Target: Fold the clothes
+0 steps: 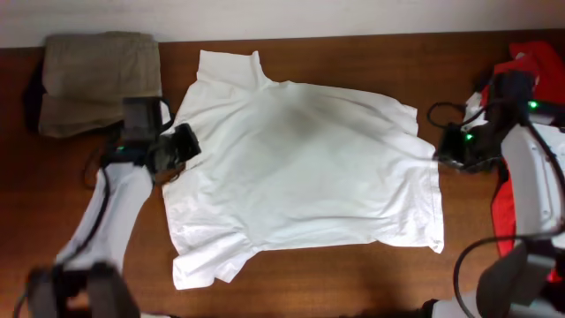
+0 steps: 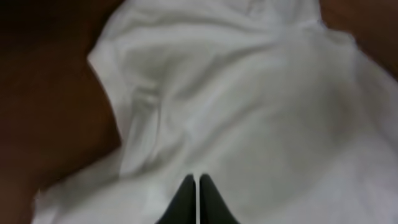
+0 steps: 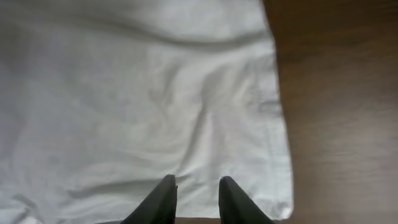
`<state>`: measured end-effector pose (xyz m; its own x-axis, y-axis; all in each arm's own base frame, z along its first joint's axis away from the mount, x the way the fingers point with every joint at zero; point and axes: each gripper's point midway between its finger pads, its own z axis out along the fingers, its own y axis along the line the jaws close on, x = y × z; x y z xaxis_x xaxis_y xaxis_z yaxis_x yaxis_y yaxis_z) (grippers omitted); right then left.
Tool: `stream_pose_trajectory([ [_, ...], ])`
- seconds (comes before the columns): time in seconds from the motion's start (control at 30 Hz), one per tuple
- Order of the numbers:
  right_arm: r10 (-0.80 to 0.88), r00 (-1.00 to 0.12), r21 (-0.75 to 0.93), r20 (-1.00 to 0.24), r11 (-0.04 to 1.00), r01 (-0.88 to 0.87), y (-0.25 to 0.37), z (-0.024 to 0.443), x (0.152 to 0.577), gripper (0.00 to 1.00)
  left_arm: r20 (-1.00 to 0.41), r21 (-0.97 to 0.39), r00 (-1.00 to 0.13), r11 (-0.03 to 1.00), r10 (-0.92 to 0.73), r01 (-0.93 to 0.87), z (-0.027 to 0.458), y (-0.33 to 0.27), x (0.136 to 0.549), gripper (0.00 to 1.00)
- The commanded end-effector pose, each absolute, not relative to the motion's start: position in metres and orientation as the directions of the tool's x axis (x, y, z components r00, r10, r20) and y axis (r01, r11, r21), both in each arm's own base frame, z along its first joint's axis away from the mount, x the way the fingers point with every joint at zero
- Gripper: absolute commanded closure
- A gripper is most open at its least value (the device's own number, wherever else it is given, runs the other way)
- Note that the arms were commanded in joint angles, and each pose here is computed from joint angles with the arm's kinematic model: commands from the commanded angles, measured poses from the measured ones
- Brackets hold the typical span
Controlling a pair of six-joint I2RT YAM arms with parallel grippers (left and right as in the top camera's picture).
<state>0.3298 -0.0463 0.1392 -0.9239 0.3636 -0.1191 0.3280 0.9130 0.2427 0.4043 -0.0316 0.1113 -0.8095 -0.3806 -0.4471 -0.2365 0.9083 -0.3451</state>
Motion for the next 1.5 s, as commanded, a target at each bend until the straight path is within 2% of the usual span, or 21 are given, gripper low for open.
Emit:
stream_pose_trajectory([
  [0.0,0.305,-0.951,0.279,-0.043,0.918,0.282,-0.02,0.115,0.325,0.72,-0.442,-0.292,-0.813,0.918,-0.379,-0.268,0.065,-0.022,0.428,0.98],
  [0.13,0.27,-0.962,0.279,-0.036,0.927,0.25,-0.008,0.109,0.327,0.7,-0.464,-0.199,-0.797,0.922,-0.387,-0.333,0.034,0.003,0.44,0.99],
  [0.47,0.217,-0.975,0.279,-0.037,0.94,0.198,0.011,0.108,0.328,0.68,-0.49,-0.173,-0.767,0.909,-0.414,-0.38,-0.004,0.031,0.457,0.99],
  [0.7,0.217,-0.975,0.279,-0.037,0.94,0.199,0.011,0.108,0.327,0.68,-0.542,-0.178,-0.736,0.911,-0.407,-0.373,0.0,0.039,0.47,0.99],
  [0.8,0.217,-0.975,0.279,-0.037,0.94,0.199,0.011,0.108,0.328,0.68,-0.548,-0.106,-0.724,0.894,-0.419,-0.436,-0.004,0.062,0.463,0.99],
  [0.93,0.217,-0.976,0.279,-0.037,0.94,0.198,0.011,0.108,0.328,0.68,-0.537,-0.086,-0.718,0.876,-0.442,-0.475,-0.008,0.086,0.456,0.99],
  [1.03,0.217,-0.975,0.279,-0.037,0.94,0.198,0.011,0.108,0.328,0.68,-0.529,-0.128,-0.72,0.881,-0.449,-0.455,0.0,0.084,0.461,0.99],
  [1.13,0.217,-0.975,0.279,-0.038,0.94,0.199,0.011,0.107,0.329,0.68,-0.543,-0.194,-0.715,0.894,-0.441,-0.404,0.037,0.071,0.474,0.99],
  [1.23,0.217,-0.976,0.279,-0.035,0.939,0.199,0.01,0.103,0.331,0.68,-0.575,-0.307,-0.73,0.925,-0.369,-0.225,0.076,0.035,0.485,0.99],
  [1.33,0.218,-0.976,0.278,-0.028,0.939,0.202,0.01,0.099,0.333,0.68,-0.55,-0.309,-0.756,0.928,-0.354,-0.209,0.066,0.023,0.482,0.99],
  [1.47,0.218,-0.976,0.276,0.0,0.938,0.209,0.01,0.091,0.331,0.69,-0.494,-0.298,-0.806,0.934,-0.326,-0.195,0.027,0.005,0.48,0.99],
])
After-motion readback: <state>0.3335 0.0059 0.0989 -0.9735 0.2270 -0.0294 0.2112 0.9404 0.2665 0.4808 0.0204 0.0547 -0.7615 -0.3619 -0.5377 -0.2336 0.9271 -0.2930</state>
